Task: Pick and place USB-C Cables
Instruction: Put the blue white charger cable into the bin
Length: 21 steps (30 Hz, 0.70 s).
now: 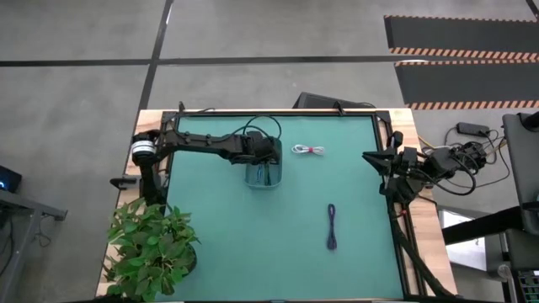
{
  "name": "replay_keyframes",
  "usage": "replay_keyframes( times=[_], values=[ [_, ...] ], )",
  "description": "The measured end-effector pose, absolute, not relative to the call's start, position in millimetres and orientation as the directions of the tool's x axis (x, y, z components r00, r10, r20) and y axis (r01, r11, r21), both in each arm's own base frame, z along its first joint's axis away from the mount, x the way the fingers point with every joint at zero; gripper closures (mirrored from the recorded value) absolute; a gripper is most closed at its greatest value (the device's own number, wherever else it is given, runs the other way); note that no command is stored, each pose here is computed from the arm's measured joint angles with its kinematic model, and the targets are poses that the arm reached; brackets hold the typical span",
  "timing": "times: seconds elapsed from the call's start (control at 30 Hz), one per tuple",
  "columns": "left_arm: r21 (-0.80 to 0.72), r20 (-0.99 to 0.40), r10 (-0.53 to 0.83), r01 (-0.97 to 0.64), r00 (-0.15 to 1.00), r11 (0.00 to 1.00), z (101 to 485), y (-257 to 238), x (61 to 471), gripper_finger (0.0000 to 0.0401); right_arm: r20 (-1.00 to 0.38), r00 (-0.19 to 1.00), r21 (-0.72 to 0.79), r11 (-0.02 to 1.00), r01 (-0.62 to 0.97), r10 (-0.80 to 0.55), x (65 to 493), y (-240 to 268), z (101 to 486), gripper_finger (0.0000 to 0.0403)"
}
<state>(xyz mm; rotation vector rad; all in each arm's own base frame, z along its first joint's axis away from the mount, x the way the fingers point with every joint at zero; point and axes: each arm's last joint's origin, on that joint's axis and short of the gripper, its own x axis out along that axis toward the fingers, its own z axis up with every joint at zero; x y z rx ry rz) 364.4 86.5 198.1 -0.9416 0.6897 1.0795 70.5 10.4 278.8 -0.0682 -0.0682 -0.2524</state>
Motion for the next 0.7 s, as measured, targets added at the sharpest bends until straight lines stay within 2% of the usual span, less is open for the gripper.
replay_keyframes(
  times=[0.7],
  values=[
    [-0.292,-0.835,0.441,-0.945,0.328,0.149,192.6,87.0,362.2,0.0386,0.076,0.966,-0.059,0.966,0.252,-0.247,70.5,10.4,278.8,0.0376]
  ],
)
